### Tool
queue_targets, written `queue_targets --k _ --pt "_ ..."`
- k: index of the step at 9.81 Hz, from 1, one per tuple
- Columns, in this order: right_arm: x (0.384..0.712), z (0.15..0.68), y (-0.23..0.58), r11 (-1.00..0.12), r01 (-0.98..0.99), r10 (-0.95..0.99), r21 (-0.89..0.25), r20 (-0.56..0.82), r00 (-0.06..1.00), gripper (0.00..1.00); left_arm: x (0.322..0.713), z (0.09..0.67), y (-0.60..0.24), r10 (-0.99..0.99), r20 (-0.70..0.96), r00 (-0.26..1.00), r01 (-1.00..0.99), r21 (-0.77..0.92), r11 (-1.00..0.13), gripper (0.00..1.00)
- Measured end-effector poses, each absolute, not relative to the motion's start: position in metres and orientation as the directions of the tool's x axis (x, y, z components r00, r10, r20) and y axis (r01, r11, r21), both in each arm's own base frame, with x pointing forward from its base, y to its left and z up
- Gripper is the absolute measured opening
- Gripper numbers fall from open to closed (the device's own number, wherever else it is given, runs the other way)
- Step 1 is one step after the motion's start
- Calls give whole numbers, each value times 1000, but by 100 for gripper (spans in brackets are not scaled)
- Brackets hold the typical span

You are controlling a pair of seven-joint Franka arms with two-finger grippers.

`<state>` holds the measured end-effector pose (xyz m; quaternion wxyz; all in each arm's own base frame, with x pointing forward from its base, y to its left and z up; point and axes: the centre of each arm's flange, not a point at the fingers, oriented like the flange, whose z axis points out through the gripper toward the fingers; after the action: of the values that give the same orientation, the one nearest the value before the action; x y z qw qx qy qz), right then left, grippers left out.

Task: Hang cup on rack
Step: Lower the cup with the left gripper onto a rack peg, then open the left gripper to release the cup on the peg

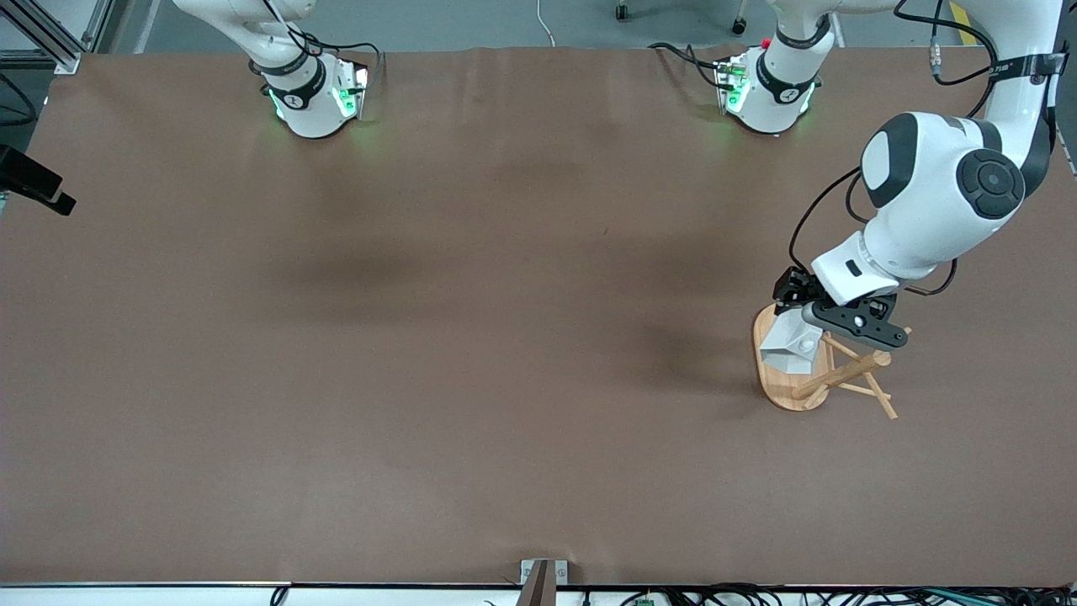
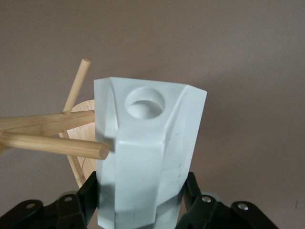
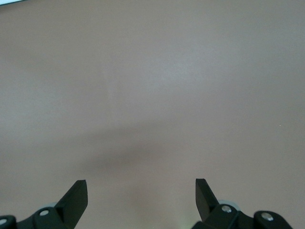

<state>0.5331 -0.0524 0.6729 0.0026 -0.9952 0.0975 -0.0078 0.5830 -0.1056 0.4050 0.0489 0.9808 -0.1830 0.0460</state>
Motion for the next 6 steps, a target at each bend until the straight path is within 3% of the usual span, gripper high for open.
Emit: queue_targets --k 6 --pt "533 672 -53 -982 -191 -191 -6 10 982 100 587 399 -88 -319 100 943 -328 92 -940 73"
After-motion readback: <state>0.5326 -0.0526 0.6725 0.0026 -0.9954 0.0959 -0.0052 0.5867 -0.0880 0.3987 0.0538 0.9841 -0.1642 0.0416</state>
